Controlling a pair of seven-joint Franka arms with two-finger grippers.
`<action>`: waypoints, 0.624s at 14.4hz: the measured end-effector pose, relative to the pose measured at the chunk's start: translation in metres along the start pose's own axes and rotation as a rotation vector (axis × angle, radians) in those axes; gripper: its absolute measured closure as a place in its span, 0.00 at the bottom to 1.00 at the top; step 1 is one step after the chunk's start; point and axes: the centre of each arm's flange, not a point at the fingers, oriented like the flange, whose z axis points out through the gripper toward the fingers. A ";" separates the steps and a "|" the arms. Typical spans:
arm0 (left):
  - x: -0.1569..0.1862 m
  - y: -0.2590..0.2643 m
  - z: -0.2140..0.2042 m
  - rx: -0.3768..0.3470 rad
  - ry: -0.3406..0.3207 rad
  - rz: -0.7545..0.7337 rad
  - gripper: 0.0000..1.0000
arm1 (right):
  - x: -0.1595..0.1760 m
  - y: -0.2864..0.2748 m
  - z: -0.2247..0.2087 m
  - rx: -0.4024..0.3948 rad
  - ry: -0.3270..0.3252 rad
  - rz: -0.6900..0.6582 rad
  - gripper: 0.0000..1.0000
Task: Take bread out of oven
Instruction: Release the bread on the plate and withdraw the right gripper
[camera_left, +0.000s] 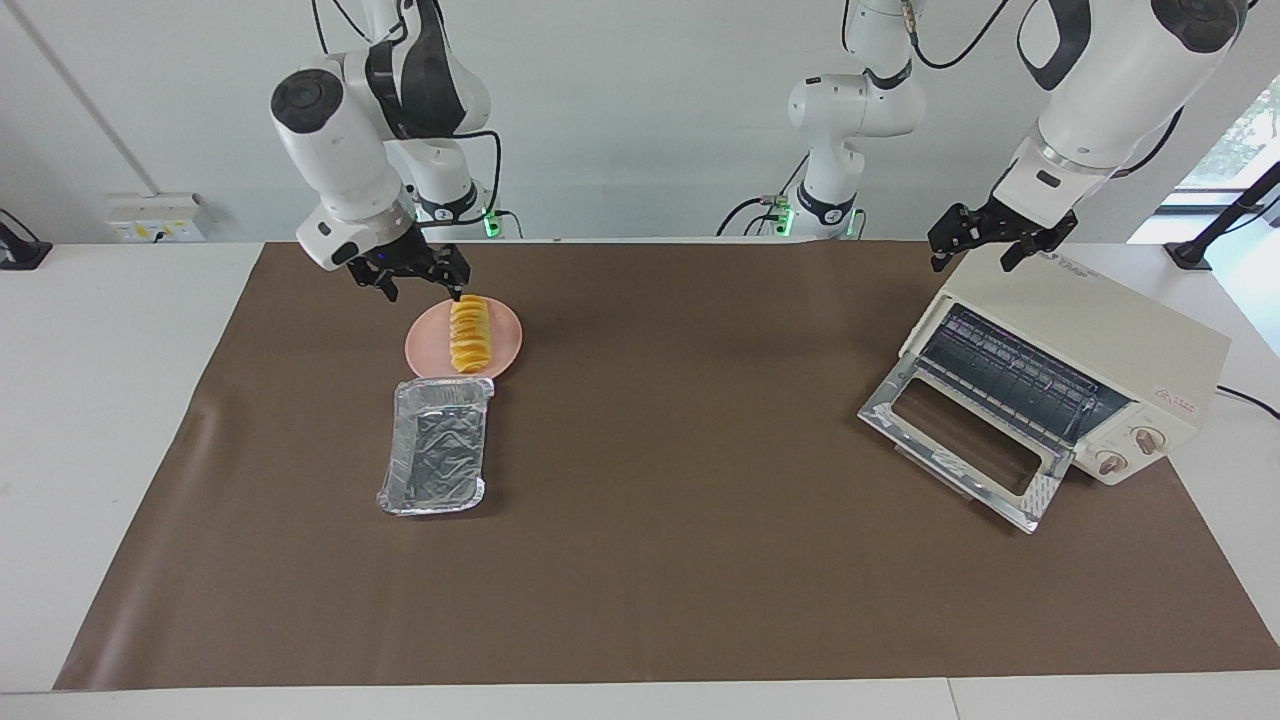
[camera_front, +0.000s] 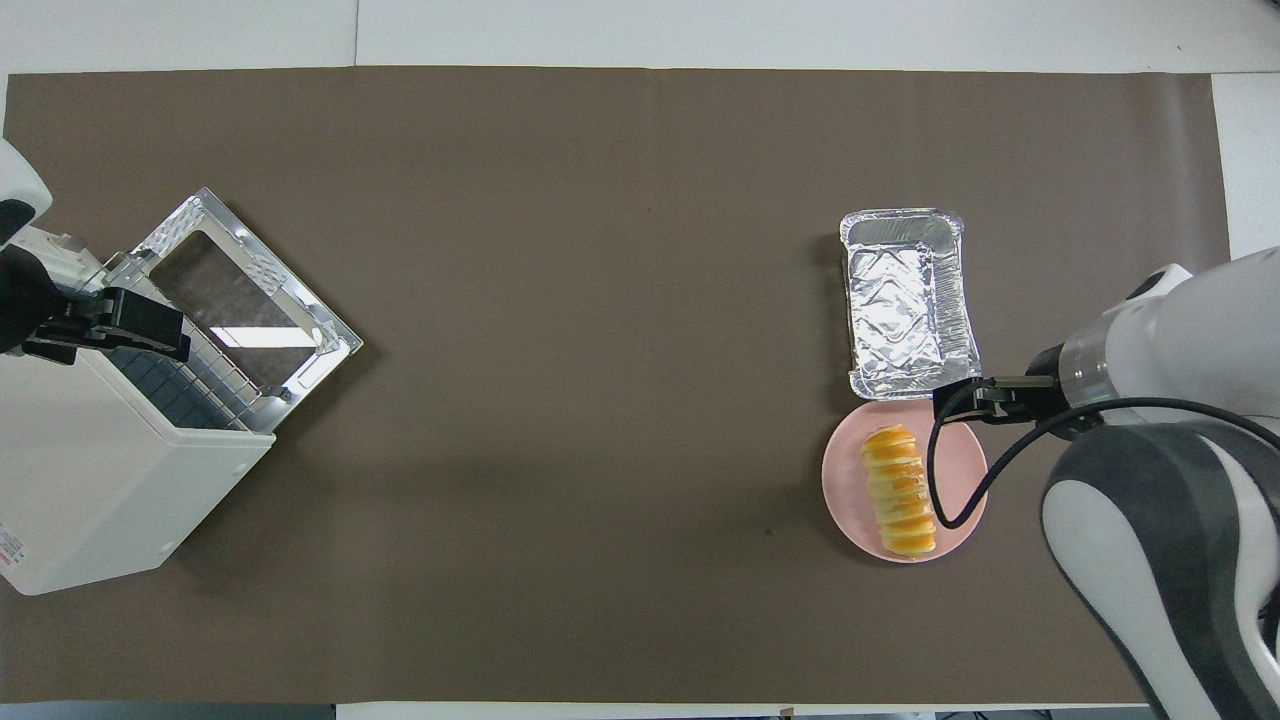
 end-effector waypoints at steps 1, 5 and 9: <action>0.000 0.000 0.000 0.000 0.000 0.000 0.00 | 0.001 0.003 -0.020 0.003 0.011 0.005 0.00; 0.000 0.000 0.000 0.000 0.000 0.000 0.00 | 0.004 0.019 -0.082 -0.033 0.051 0.005 0.00; 0.000 0.000 0.000 0.000 0.000 0.000 0.00 | 0.024 0.030 -0.112 -0.062 0.086 -0.049 0.00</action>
